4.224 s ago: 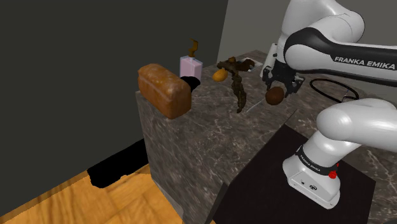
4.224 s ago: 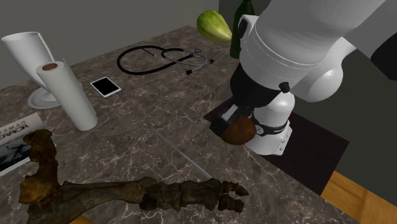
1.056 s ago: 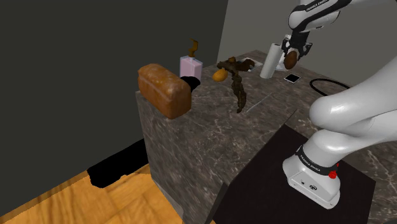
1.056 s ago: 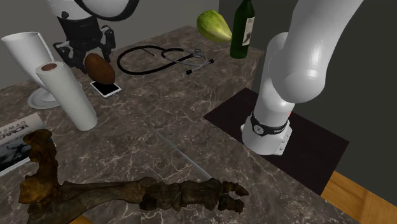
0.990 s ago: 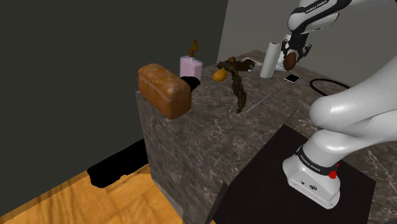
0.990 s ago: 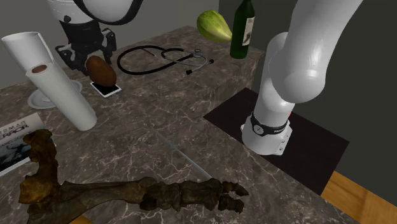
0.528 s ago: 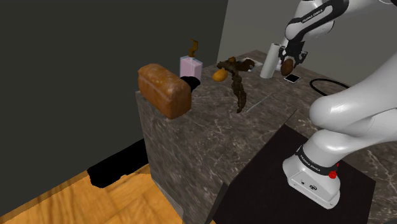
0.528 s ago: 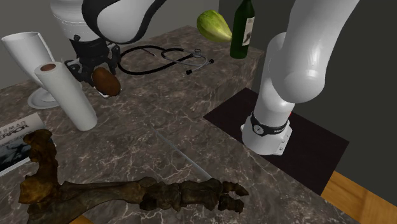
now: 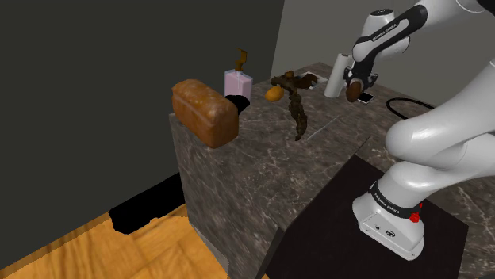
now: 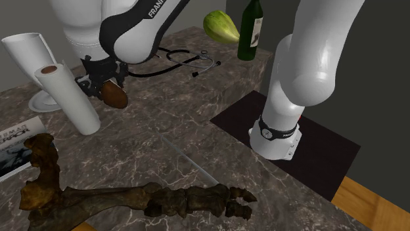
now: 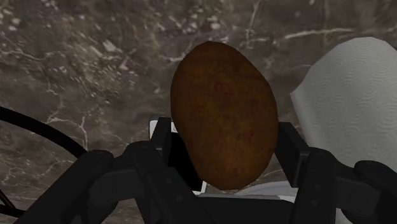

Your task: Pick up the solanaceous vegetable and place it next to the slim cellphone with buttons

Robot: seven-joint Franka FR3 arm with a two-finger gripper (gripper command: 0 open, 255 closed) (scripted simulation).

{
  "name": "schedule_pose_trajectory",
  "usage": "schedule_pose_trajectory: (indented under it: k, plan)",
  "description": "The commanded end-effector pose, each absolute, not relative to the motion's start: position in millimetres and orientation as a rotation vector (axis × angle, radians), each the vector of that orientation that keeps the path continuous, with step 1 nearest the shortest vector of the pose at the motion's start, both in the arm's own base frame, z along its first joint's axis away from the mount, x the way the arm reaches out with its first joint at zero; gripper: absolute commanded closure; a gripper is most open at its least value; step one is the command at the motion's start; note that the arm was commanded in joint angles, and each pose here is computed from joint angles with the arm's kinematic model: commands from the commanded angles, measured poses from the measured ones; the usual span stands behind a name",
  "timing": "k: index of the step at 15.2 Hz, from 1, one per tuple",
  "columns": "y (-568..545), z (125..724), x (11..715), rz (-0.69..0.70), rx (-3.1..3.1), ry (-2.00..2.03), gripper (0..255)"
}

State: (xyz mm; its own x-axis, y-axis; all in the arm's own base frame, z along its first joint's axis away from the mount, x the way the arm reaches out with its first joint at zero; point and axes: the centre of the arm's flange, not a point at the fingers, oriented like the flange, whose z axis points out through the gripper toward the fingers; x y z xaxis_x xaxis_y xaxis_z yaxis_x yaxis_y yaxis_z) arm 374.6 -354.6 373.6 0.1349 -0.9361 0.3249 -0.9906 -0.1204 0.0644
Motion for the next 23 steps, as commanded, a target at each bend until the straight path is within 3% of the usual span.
schedule_pose_trajectory:
  k: [1, 10, 11, 16, 20, 23]
  plan:
    - [-354.2, 362.2, 374.6, 0.298, 2.151, -1.884, 255]
    - [-354.2, 353.7, 374.6, 0.297, 2.151, -1.884, 255]
    - [-354.2, 353.7, 374.6, 0.297, 2.151, -1.884, 0]
    - [-354.2, 353.7, 374.6, 0.298, 2.151, -1.884, 0]
    - [-337.7, 400.8, 375.6, 0.298, 2.151, -1.884, 0]
    - [-337.6, 400.8, 375.6, 0.298, 2.151, -1.884, 0]
